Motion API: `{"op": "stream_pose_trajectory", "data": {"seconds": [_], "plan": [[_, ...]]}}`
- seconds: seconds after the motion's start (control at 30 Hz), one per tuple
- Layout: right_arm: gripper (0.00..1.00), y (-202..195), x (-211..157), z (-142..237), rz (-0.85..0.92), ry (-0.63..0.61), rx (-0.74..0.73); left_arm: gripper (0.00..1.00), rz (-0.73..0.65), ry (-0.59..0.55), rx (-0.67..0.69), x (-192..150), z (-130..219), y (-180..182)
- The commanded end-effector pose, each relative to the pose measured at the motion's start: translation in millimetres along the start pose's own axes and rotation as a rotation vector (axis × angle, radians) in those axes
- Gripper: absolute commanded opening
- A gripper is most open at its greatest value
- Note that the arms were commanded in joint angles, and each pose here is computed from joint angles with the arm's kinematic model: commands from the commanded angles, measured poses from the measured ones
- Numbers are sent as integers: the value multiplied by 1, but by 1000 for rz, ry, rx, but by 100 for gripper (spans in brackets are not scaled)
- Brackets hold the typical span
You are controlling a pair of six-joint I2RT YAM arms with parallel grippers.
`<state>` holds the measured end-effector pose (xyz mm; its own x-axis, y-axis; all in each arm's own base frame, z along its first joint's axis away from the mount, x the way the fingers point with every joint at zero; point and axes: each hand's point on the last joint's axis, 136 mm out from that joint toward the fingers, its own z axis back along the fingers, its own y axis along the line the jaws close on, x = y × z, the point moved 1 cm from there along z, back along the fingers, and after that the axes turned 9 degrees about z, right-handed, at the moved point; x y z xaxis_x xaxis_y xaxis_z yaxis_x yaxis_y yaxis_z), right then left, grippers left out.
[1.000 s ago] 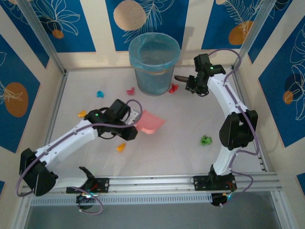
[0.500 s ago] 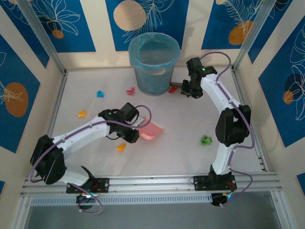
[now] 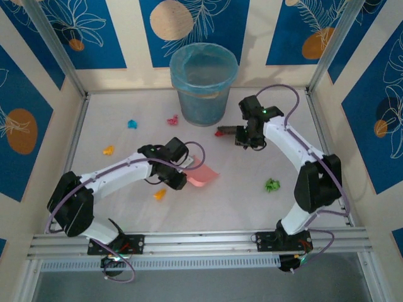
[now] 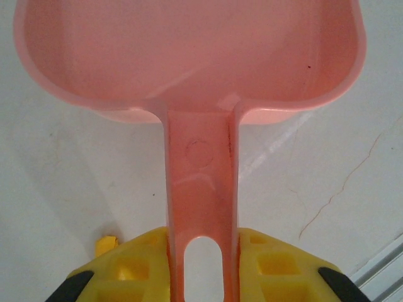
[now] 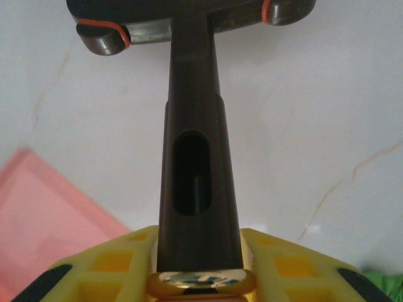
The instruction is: Sweep away the paper scraps from the table
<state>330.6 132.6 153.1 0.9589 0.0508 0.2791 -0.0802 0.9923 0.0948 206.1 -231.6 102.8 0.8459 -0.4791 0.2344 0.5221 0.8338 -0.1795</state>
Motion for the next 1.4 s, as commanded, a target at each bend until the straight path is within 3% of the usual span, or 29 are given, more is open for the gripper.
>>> {"op": "stream_pose_trajectory", "data": {"seconds": [0.0,0.3,0.4,0.53,0.63,1.03,1.37], "plan": [[0,14,-32,16,30,13,16,0,-37,-3,17,4,-4,-3],[0,53,-93,45,83,2,-3,0,-63,24,36,2,-26,-6],[0,40,-89,67,78,-131,-88,0,-65,39,41,0,-33,-6],[0,28,-78,91,40,-328,-88,0,-75,64,60,-5,-44,-4],[0,17,-72,96,-19,-393,-90,0,-76,72,70,-8,-52,-2],[0,42,-45,38,-60,-84,-119,0,-64,81,68,-13,-68,-7],[0,71,-69,12,61,76,-87,0,-61,98,83,-19,-76,-4]]}}
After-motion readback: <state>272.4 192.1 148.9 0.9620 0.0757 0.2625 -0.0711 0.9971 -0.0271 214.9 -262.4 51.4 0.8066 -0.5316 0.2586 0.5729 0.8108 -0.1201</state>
